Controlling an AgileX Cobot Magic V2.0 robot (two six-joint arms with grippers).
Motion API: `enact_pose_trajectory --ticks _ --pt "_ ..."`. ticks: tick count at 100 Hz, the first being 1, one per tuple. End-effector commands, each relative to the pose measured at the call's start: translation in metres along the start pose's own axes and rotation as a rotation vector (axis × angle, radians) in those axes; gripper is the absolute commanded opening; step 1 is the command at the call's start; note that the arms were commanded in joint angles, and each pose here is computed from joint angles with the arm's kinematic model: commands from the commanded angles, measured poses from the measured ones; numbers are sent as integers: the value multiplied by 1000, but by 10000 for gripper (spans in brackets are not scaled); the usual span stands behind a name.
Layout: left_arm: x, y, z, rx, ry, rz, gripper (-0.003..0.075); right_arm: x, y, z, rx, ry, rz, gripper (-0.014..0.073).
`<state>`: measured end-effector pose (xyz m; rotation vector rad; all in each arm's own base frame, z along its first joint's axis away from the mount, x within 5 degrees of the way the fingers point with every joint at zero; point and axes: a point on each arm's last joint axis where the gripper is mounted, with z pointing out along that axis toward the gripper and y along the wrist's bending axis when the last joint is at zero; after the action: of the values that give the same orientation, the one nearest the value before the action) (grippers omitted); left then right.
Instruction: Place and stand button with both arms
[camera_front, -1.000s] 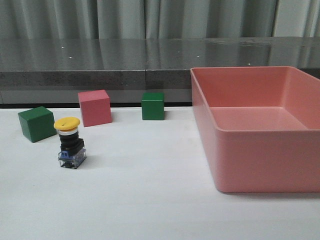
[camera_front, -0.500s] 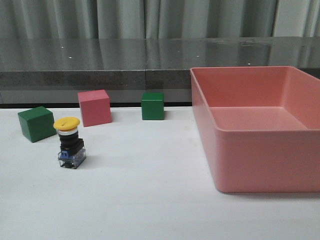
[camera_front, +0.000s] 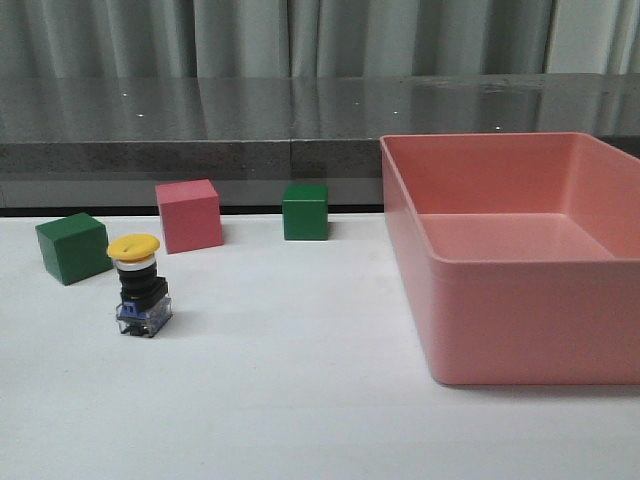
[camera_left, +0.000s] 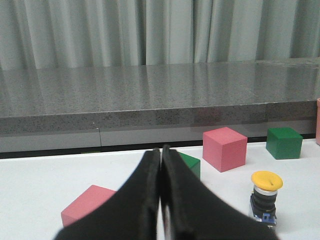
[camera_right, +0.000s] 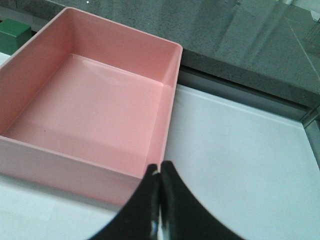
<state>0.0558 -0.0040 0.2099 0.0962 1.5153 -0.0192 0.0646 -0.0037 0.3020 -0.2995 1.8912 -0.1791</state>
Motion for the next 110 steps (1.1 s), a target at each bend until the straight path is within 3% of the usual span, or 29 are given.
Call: enact_pose_trajectory --ticks 1,27,55,68,95,110 --pt "6 -1 -1 6 -69 -19 -20 -13 -4 -3 23 -90 -18 -59" --pt "6 -1 -1 6 -69 -19 -20 -6 1 -16 -12 -227 76 -59" --pt "6 -1 -1 6 -69 -19 -20 35 16 -19 -4 -399 283 -59" --pt "6 -1 -1 6 -69 -19 -20 53 24 -2 -25 -412 375 -59" --pt "6 -1 -1 6 -69 -19 -20 78 32 18 -23 -477 397 -59" --pt "6 -1 -1 6 -69 -19 -20 85 34 22 -27 -435 396 -59"
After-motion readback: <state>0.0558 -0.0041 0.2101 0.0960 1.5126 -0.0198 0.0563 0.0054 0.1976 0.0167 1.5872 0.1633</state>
